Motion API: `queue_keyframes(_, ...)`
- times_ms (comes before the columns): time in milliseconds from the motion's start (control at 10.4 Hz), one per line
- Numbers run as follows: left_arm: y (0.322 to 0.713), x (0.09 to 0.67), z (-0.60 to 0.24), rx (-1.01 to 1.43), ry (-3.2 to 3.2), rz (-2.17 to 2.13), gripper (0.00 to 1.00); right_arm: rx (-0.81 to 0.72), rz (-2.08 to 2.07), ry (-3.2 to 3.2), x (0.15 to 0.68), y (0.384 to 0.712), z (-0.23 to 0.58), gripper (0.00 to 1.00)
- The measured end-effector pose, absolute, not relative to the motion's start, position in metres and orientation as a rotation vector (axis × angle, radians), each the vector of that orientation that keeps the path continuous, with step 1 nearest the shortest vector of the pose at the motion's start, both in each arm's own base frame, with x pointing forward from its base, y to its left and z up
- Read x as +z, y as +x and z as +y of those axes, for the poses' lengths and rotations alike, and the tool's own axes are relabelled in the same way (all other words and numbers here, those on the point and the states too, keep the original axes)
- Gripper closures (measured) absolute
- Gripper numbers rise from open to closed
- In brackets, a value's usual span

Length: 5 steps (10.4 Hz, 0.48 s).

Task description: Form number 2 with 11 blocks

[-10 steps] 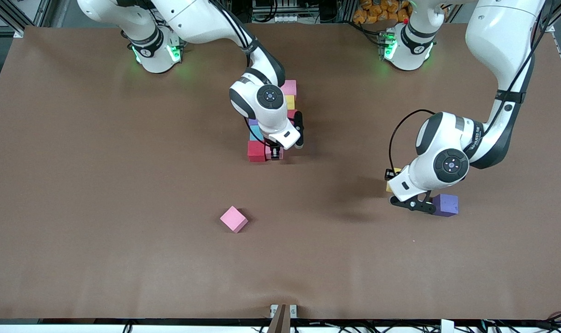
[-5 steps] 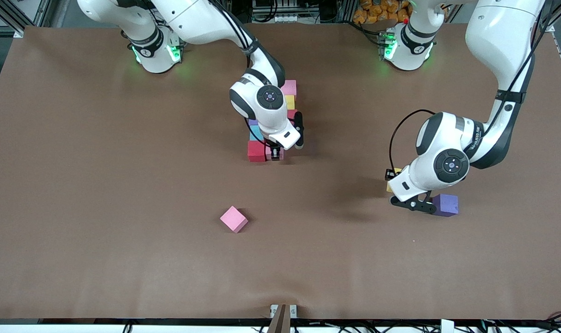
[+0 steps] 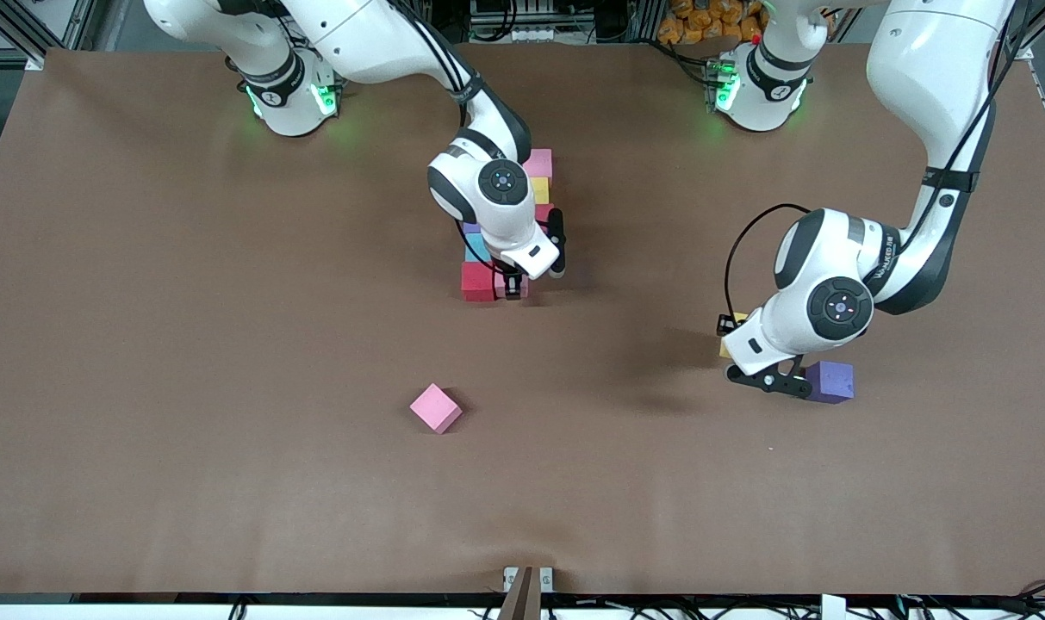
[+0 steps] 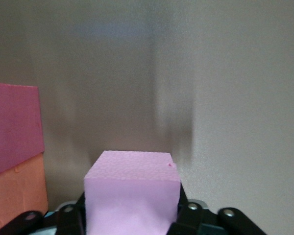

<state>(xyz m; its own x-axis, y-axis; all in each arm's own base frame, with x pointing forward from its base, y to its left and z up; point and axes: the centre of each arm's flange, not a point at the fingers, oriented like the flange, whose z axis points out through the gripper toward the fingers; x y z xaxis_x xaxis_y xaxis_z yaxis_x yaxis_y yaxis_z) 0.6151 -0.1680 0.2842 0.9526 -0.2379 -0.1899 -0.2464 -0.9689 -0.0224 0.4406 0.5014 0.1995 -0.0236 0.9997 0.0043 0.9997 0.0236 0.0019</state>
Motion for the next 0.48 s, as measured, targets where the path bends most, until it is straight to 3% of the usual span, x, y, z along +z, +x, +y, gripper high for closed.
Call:
queue_keyframes(192, 0.6141, 0.2862, -0.1724, 0.283, -3.057, 0.388, 0.45, -0.005, -2.249, -2.191, 0.1987, 0.4401, 0.5016, 0.01)
queue_keyframes(479, 0.6137, 0.2887, -0.1743, 0.275, -3.06, 0.331, 0.45, -0.004, -2.249, -2.19, 0.1982, 0.44, 0.5016, 0.0)
